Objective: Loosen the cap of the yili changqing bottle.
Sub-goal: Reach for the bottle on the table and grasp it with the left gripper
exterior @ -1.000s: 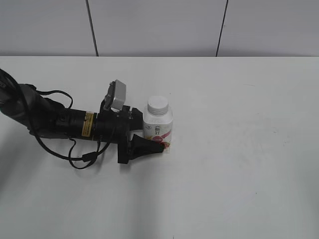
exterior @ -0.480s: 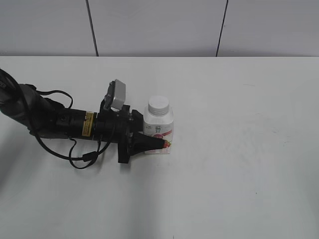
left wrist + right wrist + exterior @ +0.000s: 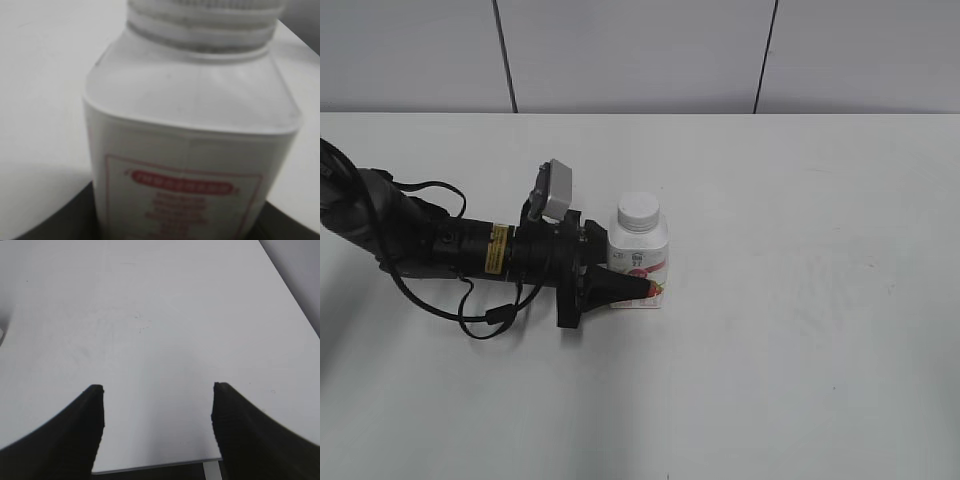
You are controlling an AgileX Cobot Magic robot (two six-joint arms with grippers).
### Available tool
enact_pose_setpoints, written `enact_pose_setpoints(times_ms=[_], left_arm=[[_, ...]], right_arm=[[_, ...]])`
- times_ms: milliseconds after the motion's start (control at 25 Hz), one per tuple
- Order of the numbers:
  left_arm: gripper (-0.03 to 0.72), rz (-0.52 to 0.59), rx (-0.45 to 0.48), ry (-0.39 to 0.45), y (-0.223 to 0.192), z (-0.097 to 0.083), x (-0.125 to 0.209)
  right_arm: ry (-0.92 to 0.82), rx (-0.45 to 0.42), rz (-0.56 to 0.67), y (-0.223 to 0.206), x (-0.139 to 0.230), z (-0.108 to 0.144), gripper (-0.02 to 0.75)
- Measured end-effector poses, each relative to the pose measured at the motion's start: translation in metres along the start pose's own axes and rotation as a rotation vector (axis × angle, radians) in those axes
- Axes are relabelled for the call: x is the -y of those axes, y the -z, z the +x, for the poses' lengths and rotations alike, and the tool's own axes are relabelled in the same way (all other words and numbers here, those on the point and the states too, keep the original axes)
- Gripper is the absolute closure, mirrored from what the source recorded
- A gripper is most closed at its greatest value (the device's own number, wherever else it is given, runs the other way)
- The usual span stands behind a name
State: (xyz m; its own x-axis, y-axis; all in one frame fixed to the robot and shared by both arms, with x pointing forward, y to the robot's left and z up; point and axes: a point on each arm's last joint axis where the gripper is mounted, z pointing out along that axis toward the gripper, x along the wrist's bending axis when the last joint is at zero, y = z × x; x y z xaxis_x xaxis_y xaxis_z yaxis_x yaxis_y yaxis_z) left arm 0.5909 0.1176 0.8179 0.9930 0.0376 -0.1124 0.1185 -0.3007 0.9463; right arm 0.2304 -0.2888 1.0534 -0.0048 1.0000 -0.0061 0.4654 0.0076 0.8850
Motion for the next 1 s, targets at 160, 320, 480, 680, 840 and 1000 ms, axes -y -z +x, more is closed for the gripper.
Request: enact_pose_setpoints(times_ms=[160, 320, 480, 680, 840, 1000], left_arm=[[0.312, 0.0, -0.002, -0.001, 0.0, 0.0, 0.0], [0.312, -0.001, -0.002, 0.0, 0.0, 0.0, 0.0], [0.312, -0.001, -0.003, 0.0, 0.0, 0.0, 0.0], [0.312, -0.001, -0.004, 0.001, 0.0, 0.0, 0.0], [0.314, -0.001, -0.004, 0.001, 0.0, 0.0, 0.0], [0.315, -0.001, -0.004, 0.001, 0.0, 0.0, 0.0]], right_arm=[[-0.009, -0.002, 0.0, 0.0, 0.0, 0.0, 0.204], [-0.019, -0.01, -0.007, 0.0, -0.001, 0.001, 0.204], [-0.071, -0.085, -0.033, -0.002, -0.008, 0.007, 0.204], [-0.093, -0.108, 0.079, -0.018, -0.019, 0.007, 0.204], [-0.108, -0.12, 0.225, -0.031, -0.041, 0.005, 0.204], [-0.131, -0.136, 0.323, -0.044, -0.08, 0.003, 0.204]])
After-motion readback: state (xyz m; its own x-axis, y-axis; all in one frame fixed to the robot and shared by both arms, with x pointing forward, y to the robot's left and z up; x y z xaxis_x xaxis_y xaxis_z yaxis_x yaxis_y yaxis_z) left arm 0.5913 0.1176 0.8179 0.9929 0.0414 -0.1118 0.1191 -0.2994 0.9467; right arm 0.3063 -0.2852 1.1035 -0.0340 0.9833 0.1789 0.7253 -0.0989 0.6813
